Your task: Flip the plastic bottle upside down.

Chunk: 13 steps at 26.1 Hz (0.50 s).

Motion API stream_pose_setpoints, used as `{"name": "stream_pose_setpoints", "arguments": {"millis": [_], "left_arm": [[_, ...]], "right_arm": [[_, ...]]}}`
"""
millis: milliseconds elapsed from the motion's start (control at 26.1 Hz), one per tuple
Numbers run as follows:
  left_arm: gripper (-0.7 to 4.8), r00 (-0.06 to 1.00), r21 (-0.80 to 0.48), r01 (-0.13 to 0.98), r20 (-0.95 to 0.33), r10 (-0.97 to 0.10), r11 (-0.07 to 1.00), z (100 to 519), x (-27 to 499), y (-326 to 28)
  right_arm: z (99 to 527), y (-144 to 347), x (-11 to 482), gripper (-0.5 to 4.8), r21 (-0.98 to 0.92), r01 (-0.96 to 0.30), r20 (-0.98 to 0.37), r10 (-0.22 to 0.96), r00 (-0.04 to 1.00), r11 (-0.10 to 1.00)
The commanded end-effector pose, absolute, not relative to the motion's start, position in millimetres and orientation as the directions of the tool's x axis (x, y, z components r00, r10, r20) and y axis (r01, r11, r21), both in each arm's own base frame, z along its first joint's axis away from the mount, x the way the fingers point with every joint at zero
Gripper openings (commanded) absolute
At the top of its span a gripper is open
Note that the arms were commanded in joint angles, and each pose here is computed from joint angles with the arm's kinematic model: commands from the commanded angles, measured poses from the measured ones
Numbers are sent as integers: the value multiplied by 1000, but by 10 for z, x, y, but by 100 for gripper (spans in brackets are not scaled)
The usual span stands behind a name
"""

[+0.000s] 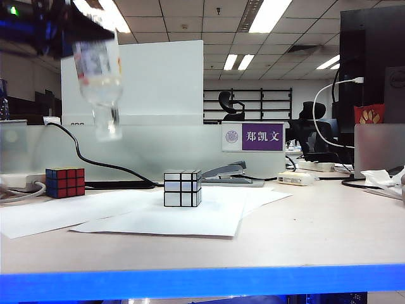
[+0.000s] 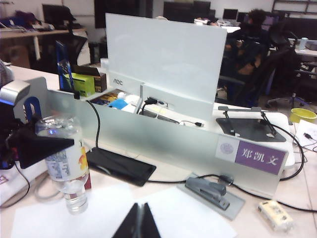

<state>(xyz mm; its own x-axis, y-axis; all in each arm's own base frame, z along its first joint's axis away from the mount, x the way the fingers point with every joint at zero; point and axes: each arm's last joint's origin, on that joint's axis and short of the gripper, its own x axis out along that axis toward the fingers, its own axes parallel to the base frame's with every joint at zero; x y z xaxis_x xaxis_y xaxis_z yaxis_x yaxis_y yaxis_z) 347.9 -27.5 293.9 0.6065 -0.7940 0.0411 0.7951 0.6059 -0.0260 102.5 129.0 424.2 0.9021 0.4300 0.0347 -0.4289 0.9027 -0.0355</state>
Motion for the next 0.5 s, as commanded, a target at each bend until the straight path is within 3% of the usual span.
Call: {"name": "stream_pose_setpoints", "arguments": {"millis": [38,499], "left_arm": [[-5,615,14,788,37,-788,616,2792,3529,-272],[-5,635,9,773,2,-773,635,2184,3837,-348]], "right_arm": [[4212,1309,1033,-9,-25,-432,44,433,900,901],[4080,1380,1081,-9,-46,-433,9,433,901,900]]}}
